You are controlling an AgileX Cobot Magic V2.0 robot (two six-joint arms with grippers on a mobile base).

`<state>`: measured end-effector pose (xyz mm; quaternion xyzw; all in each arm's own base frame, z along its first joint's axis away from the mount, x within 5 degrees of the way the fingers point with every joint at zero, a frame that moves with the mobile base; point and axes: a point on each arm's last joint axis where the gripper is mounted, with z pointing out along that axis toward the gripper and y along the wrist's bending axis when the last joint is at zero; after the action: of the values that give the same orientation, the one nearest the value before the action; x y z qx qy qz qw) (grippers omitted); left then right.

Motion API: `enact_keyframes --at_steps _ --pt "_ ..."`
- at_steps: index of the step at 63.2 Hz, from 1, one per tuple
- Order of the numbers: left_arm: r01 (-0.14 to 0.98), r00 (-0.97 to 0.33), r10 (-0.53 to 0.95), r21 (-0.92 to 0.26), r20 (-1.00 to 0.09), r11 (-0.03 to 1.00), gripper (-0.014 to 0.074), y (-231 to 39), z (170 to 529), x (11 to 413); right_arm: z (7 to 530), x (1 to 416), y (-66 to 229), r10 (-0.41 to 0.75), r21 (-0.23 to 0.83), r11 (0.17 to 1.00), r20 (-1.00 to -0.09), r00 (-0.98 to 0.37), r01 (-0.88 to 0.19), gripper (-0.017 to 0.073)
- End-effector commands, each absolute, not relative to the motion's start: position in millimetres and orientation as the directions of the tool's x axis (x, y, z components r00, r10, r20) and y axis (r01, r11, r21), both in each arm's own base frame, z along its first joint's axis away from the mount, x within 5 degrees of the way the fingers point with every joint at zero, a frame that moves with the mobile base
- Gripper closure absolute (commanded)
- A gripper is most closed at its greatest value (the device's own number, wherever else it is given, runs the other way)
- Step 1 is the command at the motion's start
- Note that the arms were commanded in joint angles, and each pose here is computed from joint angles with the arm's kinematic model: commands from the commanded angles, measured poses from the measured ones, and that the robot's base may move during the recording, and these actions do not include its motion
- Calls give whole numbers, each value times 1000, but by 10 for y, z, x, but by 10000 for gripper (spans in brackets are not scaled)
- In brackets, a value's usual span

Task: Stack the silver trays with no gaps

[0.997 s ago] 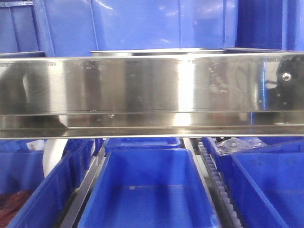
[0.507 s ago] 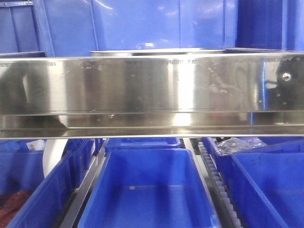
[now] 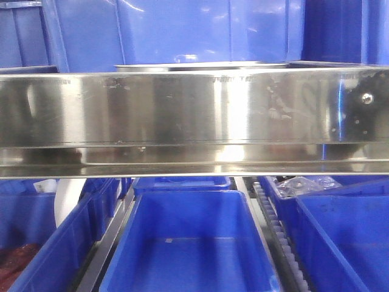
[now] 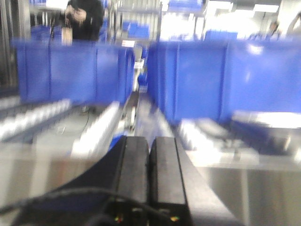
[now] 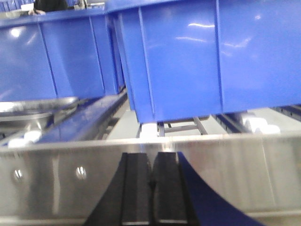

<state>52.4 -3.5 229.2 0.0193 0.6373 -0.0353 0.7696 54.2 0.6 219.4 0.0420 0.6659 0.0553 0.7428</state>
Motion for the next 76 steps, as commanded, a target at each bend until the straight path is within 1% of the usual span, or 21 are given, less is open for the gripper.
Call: enact_keyframes --at_steps 1,3,8,11,15,19,22,26,28,32,37,43,51,58,66,70,76 --pt "86 316 -34 -7 -948 996 641 -28 2810 390 2691 400 4 140 133 990 -954 266 -46 509" --pt "91 294 -9 18 -956 996 640 -37 2925 365 2791 368 7 139 131 990 -954 265 -49 500" --pt "106 227 44 69 -973 992 618 -52 3277 293 3105 271 13 138 127 990 -953 271 -58 434" --pt "113 193 60 83 -979 990 585 -57 3476 271 3271 229 17 137 125 990 -955 263 -61 363" --pt "124 157 66 86 -985 989 517 -66 3700 284 3456 215 22 136 124 990 -962 237 -63 235" --pt "133 117 71 86 -991 987 410 -78 3885 359 3623 261 26 134 124 990 -970 201 -62 113" --pt "138 86 74 86 -994 987 321 -88 3963 451 3711 324 28 133 125 990 -976 171 -60 45" --pt "143 39 75 80 -996 986 202 -106 4012 623 3800 446 31 132 126 990 -984 120 -55 -18" --pt "147 13 75 76 -997 986 157 -116 4022 711 3835 513 33 132 127 990 -987 94 -52 -40" --pt "168 -31 54 48 -998 985 117 -147 4036 853 3899 637 37 135 132 990 -990 51 -51 -53" --pt "233 -92 37 15 -995 972 118 -226 4074 993 4011 757 65 162 160 984 -986 25 -81 -53" --pt "376 -171 116 44 -978 925 118 -416 4147 1177 4187 915 148 198 198 967 -980 -14 -161 -53" --pt "526 -197 196 65 -961 848 119 -719 4290 1407 4368 1193 334 157 185 945 -980 -119 -271 -53" --pt "617 -217 240 58 -946 785 119 -1036 4398 1649 4474 1499 587 102 185 914 -966 -238 -362 -53" --pt "667 -286 283 21 -915 745 119 -1391 4456 2011 4518 1920 913 8 185 889 -921 -389 -419 -52" --pt "651 -361 255 -47 -897 758 119 -1528 4490 2225 4512 2175 1047 -43 182 889 -880 -473 -420 -52" --pt "592 -450 279 -49 -848 804 119 -1639 4470 2523 4491 2491 1171 -119 154 901 -812 -572 -406 -52"
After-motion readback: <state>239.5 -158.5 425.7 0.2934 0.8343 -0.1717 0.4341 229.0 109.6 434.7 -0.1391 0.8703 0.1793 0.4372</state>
